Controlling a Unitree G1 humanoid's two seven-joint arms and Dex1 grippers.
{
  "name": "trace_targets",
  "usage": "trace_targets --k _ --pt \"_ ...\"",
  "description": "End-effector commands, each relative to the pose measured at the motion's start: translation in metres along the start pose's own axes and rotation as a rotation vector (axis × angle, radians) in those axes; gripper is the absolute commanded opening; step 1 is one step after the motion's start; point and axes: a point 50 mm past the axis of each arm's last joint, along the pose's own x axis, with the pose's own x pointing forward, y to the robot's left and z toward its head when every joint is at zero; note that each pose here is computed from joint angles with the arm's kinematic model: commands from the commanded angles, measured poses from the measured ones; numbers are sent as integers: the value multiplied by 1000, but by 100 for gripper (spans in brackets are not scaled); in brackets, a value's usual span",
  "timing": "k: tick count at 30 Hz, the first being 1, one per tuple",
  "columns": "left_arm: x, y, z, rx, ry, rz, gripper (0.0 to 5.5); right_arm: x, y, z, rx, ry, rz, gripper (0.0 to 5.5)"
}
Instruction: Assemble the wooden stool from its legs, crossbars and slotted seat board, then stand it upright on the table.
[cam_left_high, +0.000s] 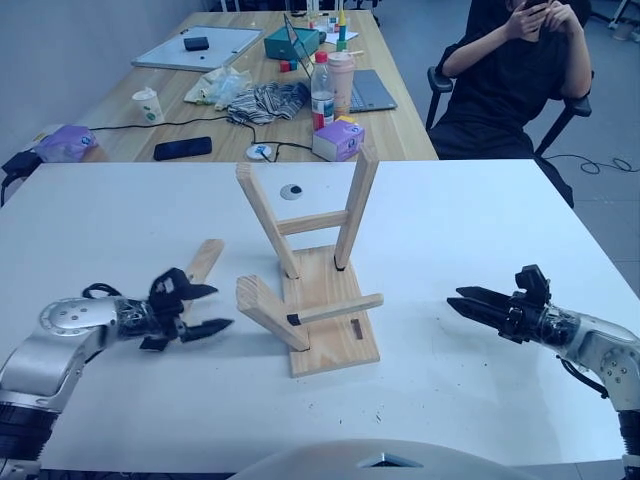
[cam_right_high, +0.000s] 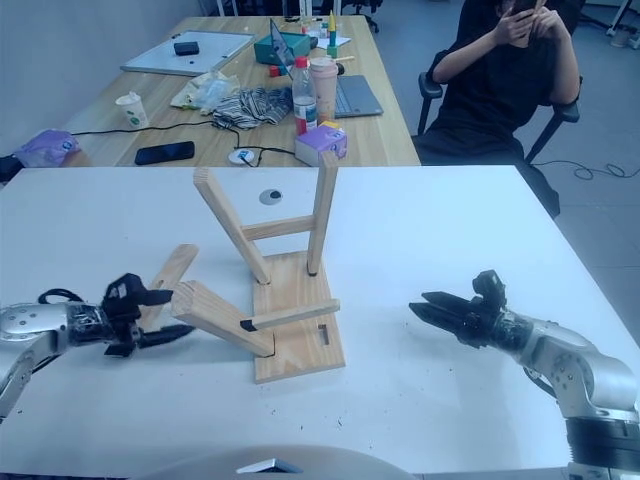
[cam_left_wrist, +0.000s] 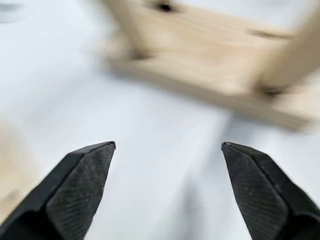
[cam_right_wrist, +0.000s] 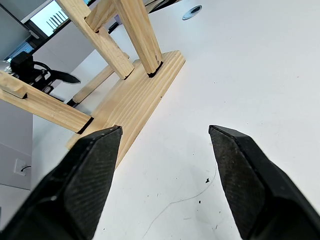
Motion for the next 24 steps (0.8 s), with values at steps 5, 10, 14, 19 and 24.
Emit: trace_targets --k 5,10,14,19,24 --pt "1 7 -48 -197 -29 316 391 -1 1 -4 -13 -35 -30 320" --pt "4 -1 -77 -243 37 330 373 1 -1 0 -21 -35 -32 320" --pt "7 -5 -79 -269 27 299 327 2 0 -1 -21 -36 -30 320" --pt "9 -2 -72 -256 13 287 247 4 -5 11 -56 -114 -101 320" --pt "8 17 -55 -255 -66 371 203 4 -11 64 -64 -406 -205 320"
